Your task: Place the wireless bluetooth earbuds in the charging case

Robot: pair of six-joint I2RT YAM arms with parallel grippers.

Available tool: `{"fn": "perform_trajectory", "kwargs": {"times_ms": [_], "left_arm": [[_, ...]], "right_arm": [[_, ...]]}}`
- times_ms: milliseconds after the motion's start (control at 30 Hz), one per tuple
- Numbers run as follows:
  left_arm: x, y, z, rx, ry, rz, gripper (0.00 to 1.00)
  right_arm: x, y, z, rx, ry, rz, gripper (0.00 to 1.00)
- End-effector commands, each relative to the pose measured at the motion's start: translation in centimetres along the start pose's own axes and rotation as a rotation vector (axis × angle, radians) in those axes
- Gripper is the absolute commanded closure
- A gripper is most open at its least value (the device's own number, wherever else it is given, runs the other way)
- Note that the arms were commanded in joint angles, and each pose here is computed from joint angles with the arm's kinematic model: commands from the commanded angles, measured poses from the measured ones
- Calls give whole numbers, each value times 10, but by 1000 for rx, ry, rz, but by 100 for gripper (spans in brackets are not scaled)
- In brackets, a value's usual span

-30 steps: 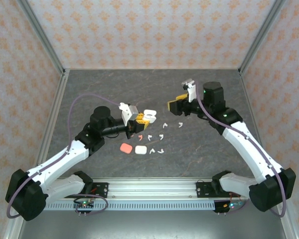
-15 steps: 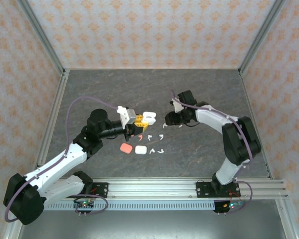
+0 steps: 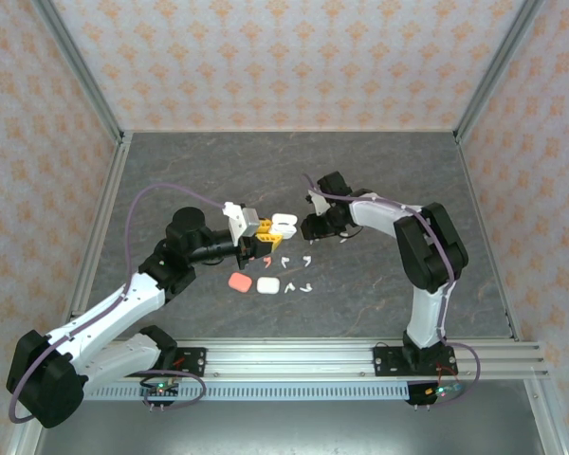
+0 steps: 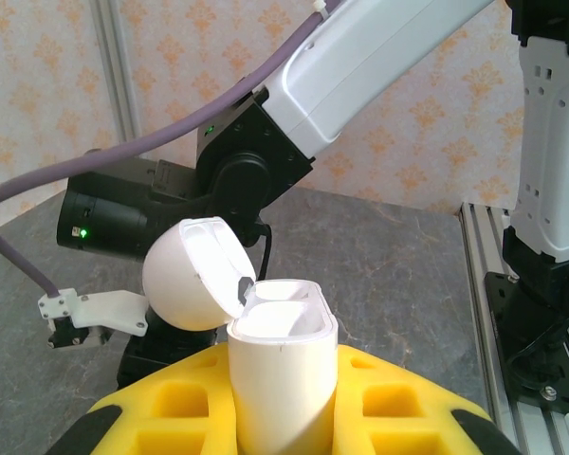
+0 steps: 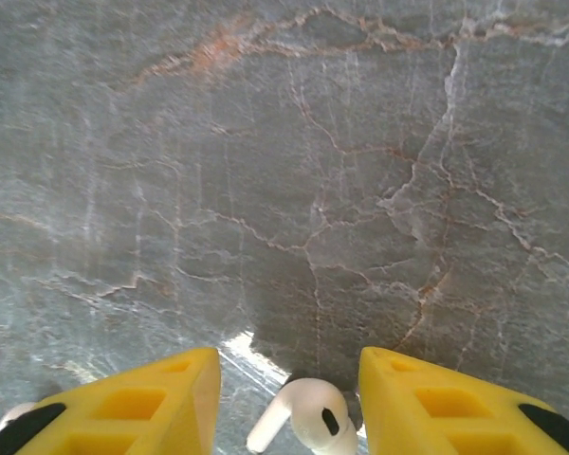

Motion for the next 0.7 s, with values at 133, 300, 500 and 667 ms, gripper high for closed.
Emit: {"fn": "perform_trajectory", "kwargs": {"times_ms": [133, 300, 500, 667], "left_arm": [[18, 0, 1, -14, -35, -47, 100], [18, 0, 1, -11, -33, -48, 100], [18, 0, 2, -7, -28, -46, 100], [18, 1, 1, -1, -25, -44, 100]], "right_arm": [[-11, -4, -5, -65, 52, 25, 60], [-18, -6, -4, -70, 72, 23, 64], [-23, -8, -2, -79, 79, 26, 74], [-22, -8, 4, -87, 52, 24, 82]]}}
Point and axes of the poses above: each hand's point on the last joint's axis, 136 mm out from that joint toward the fingers, its own z axis back along the fingers, its own y axis along the line the jaws close on, x = y × z, the point moved 7 cm from there along z, back along the fingers, and after that the axes turned 15 degrees about -z, right-handed, at the moved point
